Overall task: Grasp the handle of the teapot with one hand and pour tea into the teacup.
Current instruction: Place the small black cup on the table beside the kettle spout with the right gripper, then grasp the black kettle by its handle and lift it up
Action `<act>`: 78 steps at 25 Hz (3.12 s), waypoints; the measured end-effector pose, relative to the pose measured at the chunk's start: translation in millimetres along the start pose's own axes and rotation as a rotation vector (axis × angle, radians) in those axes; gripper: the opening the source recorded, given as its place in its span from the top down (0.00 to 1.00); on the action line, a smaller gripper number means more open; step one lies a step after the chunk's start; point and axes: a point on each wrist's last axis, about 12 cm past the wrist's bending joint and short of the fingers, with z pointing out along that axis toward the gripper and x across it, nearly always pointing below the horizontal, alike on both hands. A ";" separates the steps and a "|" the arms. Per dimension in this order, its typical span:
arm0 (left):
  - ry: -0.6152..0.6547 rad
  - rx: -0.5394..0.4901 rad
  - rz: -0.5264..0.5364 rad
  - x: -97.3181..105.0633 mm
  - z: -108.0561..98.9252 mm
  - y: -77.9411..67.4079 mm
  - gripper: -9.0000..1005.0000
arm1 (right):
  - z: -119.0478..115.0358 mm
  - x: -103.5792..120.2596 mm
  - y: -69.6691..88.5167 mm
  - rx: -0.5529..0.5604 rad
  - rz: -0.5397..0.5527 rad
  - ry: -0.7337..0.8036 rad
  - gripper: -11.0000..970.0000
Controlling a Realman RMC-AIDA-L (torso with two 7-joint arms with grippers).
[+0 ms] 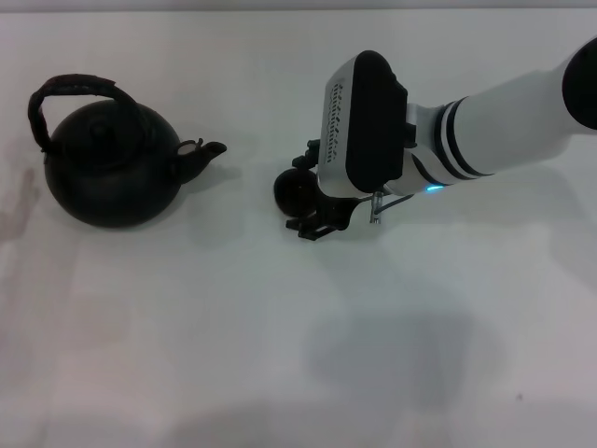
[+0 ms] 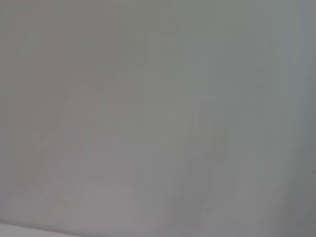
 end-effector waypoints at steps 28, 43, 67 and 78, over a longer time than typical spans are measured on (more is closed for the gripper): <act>-0.002 0.001 0.003 -0.7 0.3 0.6 0.12 | -71.6 -5.7 -24.9 0.060 0.128 -0.230 0.11; -0.010 0.015 -0.016 2.7 -13.3 -4.4 0.12 | -161.0 86.2 -52.7 0.275 0.508 -0.699 0.11; -0.071 0.153 -0.036 -0.2 -40.6 -21.7 0.12 | -155.6 176.5 -28.0 0.522 0.747 -0.819 0.11; -0.057 0.207 -0.045 -0.8 -29.1 -26.8 0.12 | -138.3 174.4 -25.6 0.508 0.750 -0.793 0.11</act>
